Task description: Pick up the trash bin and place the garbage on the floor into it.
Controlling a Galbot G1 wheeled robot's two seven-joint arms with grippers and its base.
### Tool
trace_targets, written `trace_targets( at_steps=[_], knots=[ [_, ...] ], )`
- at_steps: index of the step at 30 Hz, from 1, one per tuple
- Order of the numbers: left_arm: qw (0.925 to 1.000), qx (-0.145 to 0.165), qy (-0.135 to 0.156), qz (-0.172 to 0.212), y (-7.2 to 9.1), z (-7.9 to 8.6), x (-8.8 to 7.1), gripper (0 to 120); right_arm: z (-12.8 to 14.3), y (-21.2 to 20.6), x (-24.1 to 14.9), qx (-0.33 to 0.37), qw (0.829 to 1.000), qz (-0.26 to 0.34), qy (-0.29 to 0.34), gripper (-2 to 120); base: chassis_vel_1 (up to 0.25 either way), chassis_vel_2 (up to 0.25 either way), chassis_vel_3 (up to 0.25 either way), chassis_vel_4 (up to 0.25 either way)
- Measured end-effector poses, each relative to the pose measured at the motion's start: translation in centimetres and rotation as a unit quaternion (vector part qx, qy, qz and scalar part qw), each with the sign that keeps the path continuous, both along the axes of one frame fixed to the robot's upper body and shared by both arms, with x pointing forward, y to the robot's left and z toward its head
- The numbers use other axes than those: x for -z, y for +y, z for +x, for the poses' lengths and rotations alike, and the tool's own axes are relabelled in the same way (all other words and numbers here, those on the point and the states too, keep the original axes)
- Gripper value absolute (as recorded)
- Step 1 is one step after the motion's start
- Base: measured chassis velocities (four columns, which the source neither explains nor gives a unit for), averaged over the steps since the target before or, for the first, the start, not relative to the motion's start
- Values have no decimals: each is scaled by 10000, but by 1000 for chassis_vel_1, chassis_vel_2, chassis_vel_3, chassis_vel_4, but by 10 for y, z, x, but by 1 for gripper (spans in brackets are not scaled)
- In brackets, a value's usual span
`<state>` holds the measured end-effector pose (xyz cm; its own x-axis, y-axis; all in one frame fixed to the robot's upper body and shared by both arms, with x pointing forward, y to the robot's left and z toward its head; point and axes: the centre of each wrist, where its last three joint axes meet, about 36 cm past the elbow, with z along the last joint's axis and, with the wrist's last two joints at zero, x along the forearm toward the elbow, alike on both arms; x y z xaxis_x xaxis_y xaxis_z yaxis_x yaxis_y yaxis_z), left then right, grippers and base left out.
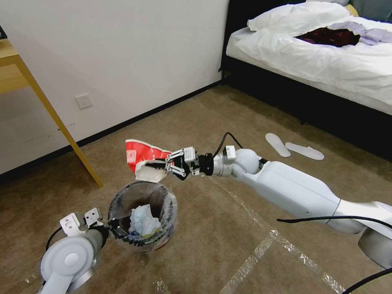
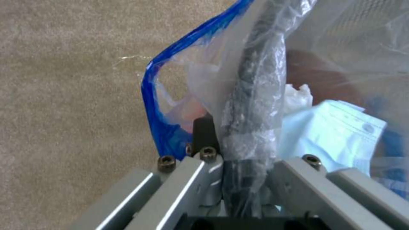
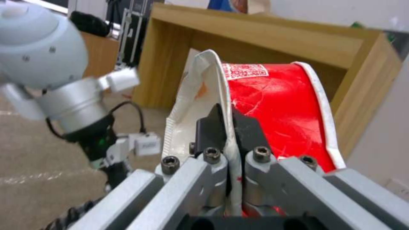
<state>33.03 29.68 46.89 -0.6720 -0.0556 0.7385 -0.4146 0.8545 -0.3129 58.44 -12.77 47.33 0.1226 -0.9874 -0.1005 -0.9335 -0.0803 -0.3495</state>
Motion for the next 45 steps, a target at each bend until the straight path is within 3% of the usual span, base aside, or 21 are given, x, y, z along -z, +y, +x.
trace_targets(
  at_steps=[27, 45],
  knots=[
    [10000, 16, -52, 29, 0, -2, -5, 0, -31, -3, 78, -156, 9967, -690, 385, 0, 0, 0, 0, 0],
    [10000, 12, -54, 12, -1, -3, -5, 0, -40, 1, 99, -252, 9945, -914, 445, 0, 0, 0, 0, 0]
  ],
)
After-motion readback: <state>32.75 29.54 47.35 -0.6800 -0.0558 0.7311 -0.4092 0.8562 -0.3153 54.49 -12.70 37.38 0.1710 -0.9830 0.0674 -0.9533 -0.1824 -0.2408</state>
